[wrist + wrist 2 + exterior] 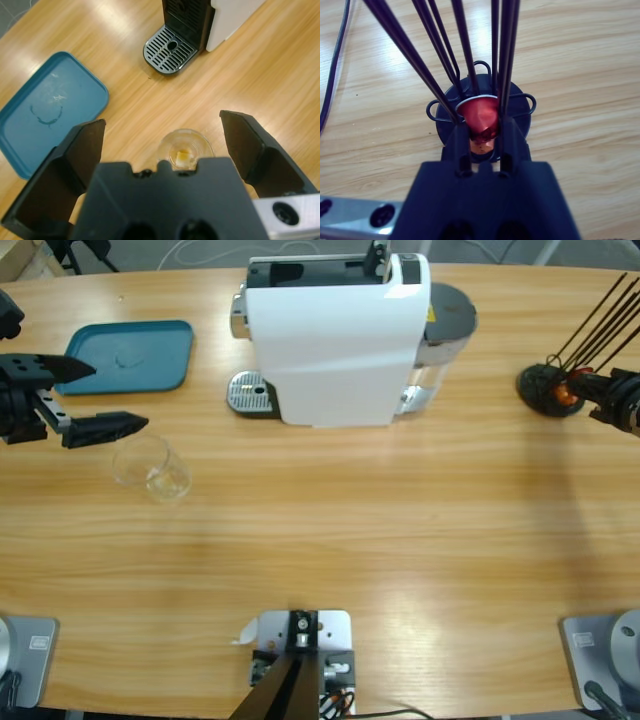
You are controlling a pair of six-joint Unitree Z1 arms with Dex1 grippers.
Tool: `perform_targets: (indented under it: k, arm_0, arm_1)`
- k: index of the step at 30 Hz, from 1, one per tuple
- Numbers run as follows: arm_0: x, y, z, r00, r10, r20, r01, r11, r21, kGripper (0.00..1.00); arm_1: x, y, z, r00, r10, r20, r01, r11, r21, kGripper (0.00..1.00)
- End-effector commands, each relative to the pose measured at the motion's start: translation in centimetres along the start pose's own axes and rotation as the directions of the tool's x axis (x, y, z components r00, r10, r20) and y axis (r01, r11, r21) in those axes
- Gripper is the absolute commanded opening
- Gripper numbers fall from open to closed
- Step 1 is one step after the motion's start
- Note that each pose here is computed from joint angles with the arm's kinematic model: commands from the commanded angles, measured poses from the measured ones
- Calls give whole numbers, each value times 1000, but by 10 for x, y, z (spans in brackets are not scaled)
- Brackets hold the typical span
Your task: Pour coffee
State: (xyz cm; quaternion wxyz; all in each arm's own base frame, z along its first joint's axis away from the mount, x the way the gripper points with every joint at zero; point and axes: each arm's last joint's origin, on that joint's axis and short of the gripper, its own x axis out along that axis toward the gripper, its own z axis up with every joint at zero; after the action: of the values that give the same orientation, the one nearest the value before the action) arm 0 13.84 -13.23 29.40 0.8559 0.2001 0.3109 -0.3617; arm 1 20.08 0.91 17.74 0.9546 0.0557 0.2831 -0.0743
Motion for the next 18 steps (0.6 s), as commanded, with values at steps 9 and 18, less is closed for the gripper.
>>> perform_targets:
  k: [9,18]
  arm_0:
    - [-12,-4,-31,999,-22,28,24,998,-51,1000]
    - [-9,-4,-31,999,-30,20,31,998,-52,1000]
  arm_1:
    - [-23,4,19,992,83,99,-83,997,-2,0]
    - [-44,1,25,984,89,153,-92,996,17,0]
